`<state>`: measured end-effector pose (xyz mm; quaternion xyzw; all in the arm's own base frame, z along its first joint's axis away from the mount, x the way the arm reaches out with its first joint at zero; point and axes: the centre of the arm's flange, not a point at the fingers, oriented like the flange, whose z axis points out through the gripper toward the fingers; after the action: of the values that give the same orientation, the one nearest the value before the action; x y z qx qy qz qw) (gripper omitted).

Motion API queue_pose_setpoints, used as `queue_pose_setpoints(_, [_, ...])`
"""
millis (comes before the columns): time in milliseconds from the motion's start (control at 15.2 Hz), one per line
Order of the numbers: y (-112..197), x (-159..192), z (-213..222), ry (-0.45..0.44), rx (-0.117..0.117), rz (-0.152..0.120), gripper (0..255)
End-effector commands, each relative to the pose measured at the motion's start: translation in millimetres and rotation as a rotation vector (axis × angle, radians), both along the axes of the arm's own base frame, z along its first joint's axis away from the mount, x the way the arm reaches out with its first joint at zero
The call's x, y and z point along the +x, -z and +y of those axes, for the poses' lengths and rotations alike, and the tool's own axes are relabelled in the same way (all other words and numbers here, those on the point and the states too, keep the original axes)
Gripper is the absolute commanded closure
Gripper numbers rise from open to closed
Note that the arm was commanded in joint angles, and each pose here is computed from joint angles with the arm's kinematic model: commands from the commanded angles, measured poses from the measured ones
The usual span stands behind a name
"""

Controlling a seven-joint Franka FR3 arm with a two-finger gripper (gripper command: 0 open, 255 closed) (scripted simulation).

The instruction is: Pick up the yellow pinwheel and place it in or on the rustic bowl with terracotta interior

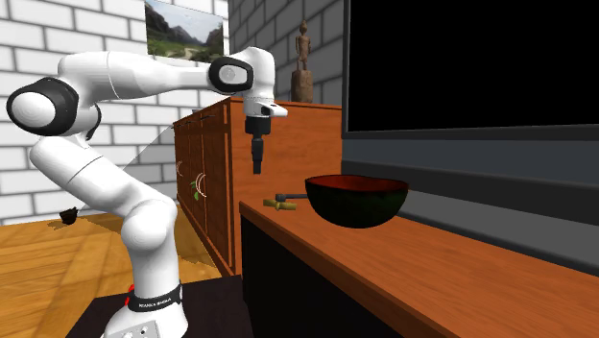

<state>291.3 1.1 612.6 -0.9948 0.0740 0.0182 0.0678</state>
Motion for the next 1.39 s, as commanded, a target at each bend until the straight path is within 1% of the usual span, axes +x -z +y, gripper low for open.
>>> queue_pose_setpoints(0, [0, 0, 0, 0.0, 0.0, 0.0, 0])
queue_pose_setpoints(462, [26, 96, -30, -0.262, -0.057, 0.094, 0])
queue_pose_setpoints(858, [55, 180, -37, -0.486, -0.106, 0.175, 0])
queue_pose_setpoints(924, [58, 188, -37, -0.506, -0.11, 0.182, 0])
queue_pose_setpoints(1320, [89, 180, -38, -0.506, -0.11, 0.182, 0])
